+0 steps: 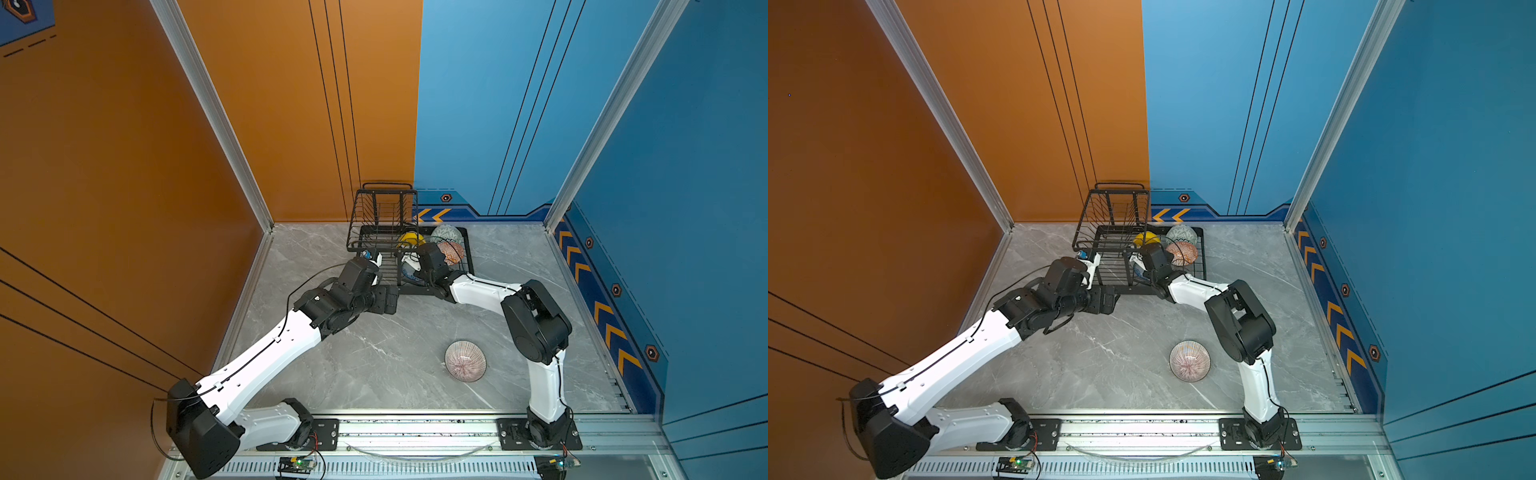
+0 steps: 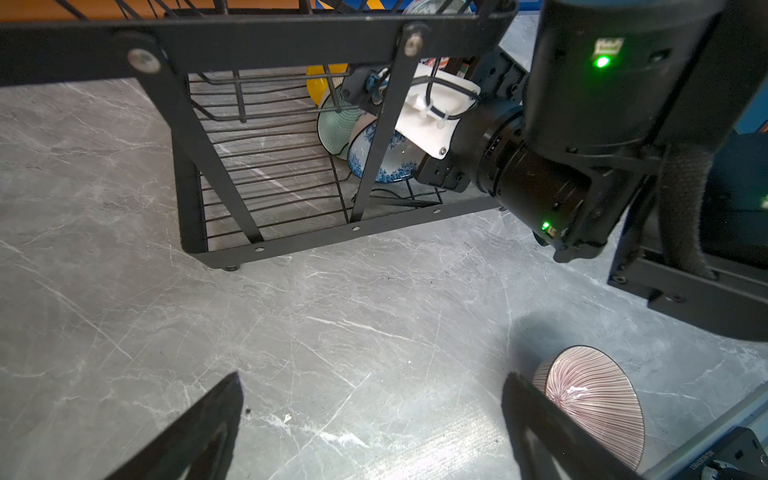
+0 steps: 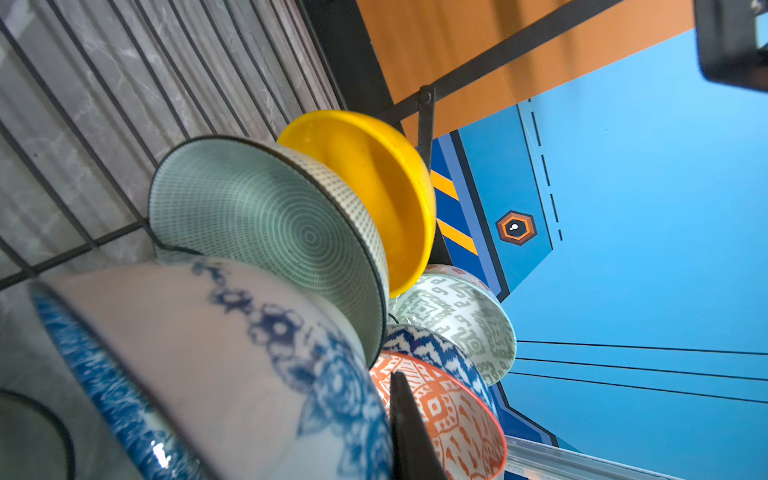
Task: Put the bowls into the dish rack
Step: 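Lower the blue floral bowl into the slot beside the pale green bowl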
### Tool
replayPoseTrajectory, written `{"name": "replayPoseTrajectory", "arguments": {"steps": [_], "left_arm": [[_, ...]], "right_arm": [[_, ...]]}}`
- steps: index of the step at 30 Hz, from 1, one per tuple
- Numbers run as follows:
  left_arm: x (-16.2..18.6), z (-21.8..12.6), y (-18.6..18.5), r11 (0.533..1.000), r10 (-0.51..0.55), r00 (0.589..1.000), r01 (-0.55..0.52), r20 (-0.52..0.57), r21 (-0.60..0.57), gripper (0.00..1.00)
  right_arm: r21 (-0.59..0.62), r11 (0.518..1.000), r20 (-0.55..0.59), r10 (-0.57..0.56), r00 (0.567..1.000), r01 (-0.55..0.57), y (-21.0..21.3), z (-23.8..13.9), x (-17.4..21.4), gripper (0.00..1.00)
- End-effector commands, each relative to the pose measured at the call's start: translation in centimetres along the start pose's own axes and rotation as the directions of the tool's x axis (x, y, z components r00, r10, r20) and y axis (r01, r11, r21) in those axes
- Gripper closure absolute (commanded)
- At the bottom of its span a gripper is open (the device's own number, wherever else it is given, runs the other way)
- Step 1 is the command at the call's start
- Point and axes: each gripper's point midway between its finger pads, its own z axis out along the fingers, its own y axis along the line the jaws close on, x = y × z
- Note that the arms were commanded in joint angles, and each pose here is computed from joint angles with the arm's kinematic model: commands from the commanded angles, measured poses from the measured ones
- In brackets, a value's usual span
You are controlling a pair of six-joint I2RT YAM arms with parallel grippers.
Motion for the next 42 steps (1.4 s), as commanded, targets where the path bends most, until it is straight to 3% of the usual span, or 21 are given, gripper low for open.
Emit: {"name": "replayPoseTrajectory", "arguments": {"steps": [1, 19, 42], "left_arm": [[0.2, -0.1, -0.1, 1.000, 0.009, 1.000, -0.009, -0.014, 0.002, 0.02], [0.3, 0.0, -0.2, 1.000, 0.011, 1.000, -0.011, -0.019, -0.001, 0.02], [0.1, 0.4, -0.3, 1.000, 0.016, 1.000, -0.016, -0.025, -0.002, 0.02]], "right_arm": [[0.080, 0.991, 0.038, 0.102, 0.994, -0.105, -1.8, 0.2, -1.3, 1.00], [-0.054, 0.975, 0.191, 0.222, 0.956, -0.216, 1.2, -0.8, -2.2, 1.00], [-0.171, 0.964, 0.103, 0.225, 0.969, -0.205, 4.2, -0.9, 0.3, 1.00]]}}
